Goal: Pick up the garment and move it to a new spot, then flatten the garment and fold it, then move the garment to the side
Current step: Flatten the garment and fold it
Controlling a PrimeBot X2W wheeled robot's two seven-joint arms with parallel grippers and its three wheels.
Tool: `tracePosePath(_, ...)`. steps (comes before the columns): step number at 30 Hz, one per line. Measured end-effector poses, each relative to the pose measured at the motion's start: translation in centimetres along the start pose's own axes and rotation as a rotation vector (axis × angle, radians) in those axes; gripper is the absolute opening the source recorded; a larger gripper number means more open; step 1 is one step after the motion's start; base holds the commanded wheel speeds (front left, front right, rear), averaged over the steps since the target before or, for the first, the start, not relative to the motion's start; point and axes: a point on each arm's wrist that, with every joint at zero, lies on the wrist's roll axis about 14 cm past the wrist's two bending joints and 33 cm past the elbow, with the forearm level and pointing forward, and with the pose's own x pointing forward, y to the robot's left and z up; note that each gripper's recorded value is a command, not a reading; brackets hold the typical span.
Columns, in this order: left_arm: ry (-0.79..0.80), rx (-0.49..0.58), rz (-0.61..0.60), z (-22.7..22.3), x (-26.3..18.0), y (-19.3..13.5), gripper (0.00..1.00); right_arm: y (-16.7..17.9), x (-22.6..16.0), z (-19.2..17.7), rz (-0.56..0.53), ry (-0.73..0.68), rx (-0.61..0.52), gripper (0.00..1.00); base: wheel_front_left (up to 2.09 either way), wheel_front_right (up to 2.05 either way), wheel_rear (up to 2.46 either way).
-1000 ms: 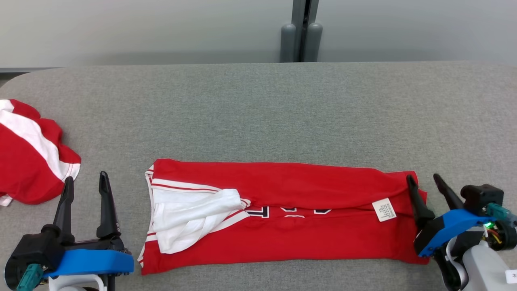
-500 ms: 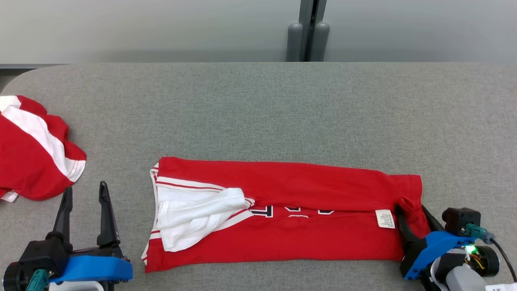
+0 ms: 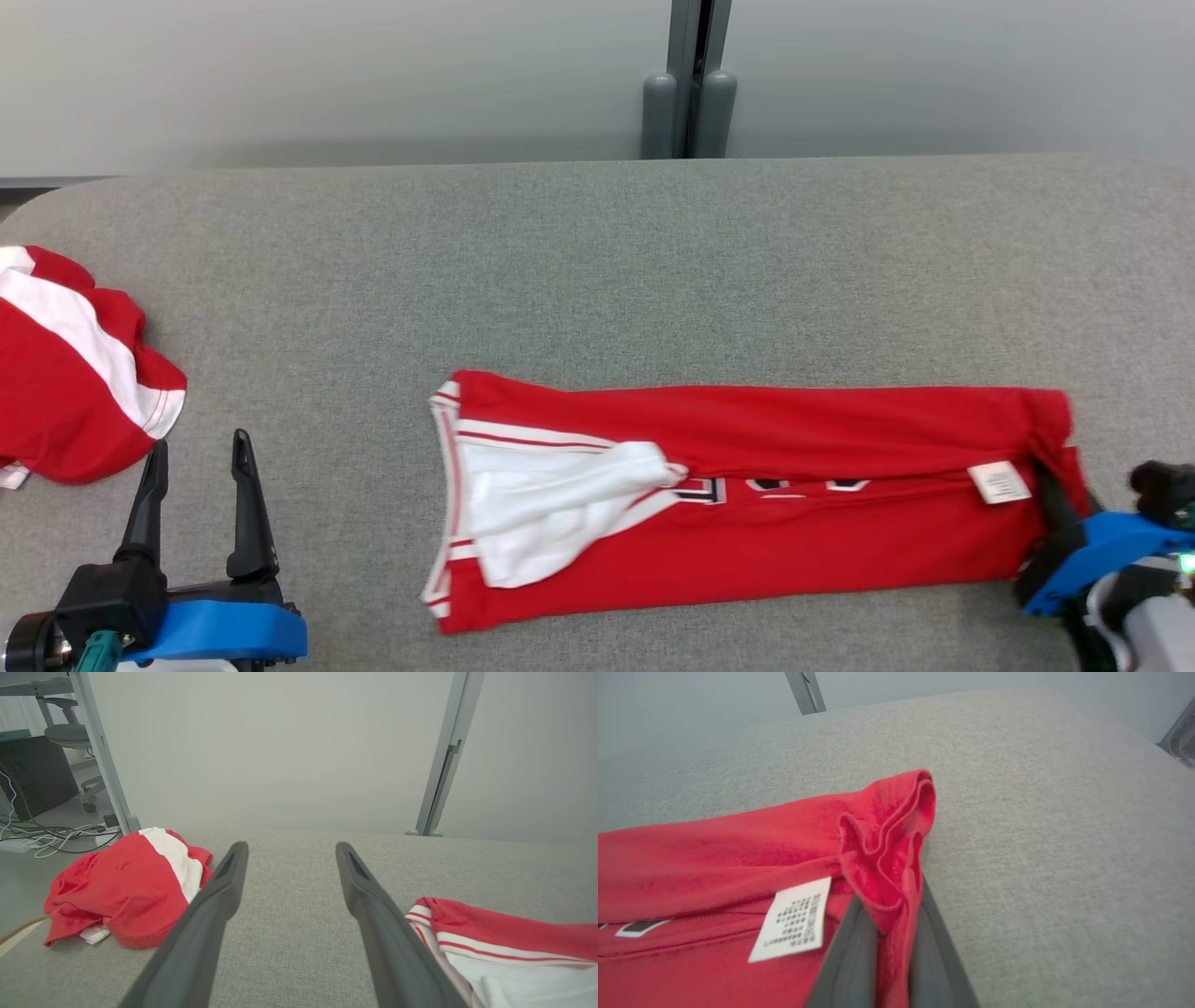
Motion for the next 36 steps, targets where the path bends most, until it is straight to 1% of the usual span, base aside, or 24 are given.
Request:
tracePosePath(5,-0.006,0.0,-0.002,0.2,-0.2,-0.2,1.0,-5.3,-0.8,2.6,-0.111,-0.052,-0.029,0.0,0.0,0.0,0.0)
tracePosePath(7,-0.01,-0.001,-0.002,0.3,-0.3,-0.2,1.0,-6.6,-1.1,3.4,-0.136,-0.064,-0.048,0.0,0.0,0.0,0.0)
tracePosePath(9,-0.012,-0.002,-0.003,0.4,-0.4,-0.2,1.0,-6.8,-1.2,4.2,-0.137,-0.082,-0.061,0.0,0.0,0.0,0.0)
tracePosePath(11,-0.009,-0.004,-0.003,0.3,-0.6,-0.3,1.0,-6.1,-1.2,4.5,-0.118,-0.091,-0.066,0.0,0.0,0.0,0.0)
tracePosePath(19,-0.009,-0.013,-0.01,0.3,-1.0,-0.6,1.0,0.8,-1.2,4.5,0.038,-0.124,-0.036,0.0,0.0,0.0,0.0)
tracePosePath(29,0.0,-0.019,-0.018,0.0,-1.2,-1.0,1.0,12.9,-2.4,4.1,0.333,-0.119,-0.015,0.0,0.0,0.0,0.0)
tracePosePath(36,0.019,-0.023,-0.011,-0.6,-1.4,-0.8,1.0,19.5,-3.1,3.4,0.498,-0.085,-0.005,0.0,0.0,0.0,0.0)
